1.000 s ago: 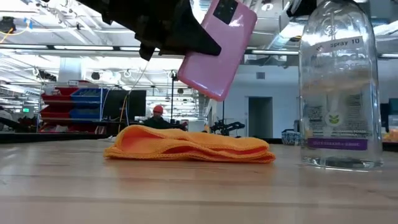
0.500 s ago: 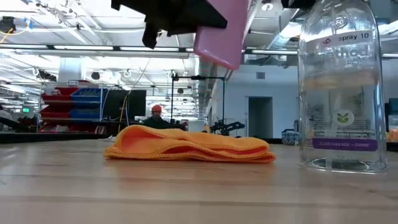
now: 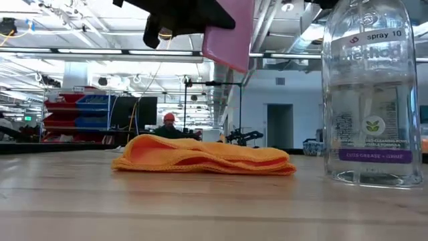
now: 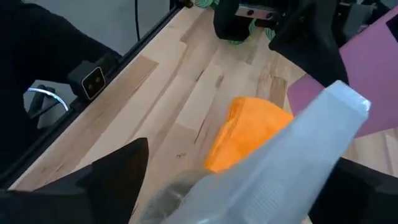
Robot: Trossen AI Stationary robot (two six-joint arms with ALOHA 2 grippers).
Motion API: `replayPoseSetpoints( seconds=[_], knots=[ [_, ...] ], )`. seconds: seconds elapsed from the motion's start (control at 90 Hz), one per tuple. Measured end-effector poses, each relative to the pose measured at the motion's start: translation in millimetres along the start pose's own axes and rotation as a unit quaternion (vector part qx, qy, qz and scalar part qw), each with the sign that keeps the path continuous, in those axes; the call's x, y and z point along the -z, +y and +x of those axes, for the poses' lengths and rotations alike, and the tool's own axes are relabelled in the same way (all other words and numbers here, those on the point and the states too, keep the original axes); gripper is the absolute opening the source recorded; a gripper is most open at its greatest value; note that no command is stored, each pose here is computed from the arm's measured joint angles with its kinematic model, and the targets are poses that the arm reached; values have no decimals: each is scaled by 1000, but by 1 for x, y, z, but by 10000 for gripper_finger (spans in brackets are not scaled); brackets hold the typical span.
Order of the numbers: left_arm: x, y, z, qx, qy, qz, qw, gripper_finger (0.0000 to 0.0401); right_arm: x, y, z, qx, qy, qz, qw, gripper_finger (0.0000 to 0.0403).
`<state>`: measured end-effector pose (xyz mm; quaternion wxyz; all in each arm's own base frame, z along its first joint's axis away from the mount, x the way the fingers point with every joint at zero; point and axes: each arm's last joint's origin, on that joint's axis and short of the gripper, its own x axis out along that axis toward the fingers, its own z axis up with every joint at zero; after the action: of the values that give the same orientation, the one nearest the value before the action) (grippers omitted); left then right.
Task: Apply microfiber cloth
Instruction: Spray the back of the pink cellphone with the spray bottle
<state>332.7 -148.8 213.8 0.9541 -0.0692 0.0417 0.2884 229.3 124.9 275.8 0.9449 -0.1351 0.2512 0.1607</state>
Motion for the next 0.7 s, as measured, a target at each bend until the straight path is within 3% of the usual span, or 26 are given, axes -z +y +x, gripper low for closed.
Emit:
replayPoseSetpoints(
  seconds=[0.233, 0.478, 0.7],
  knots=[
    [0, 0, 0, 0, 0, 0, 1000, 2, 1, 1, -1, 13, 4, 22, 1000, 314],
    [-2, -4, -7, -1, -13, 7, 1000, 2, -3, 1, -1, 22, -15, 27, 999, 311],
    [-1, -5, -8, 0, -11, 13, 1000, 3, -4, 3, -1, -27, -25, -25, 999, 311]
  ],
)
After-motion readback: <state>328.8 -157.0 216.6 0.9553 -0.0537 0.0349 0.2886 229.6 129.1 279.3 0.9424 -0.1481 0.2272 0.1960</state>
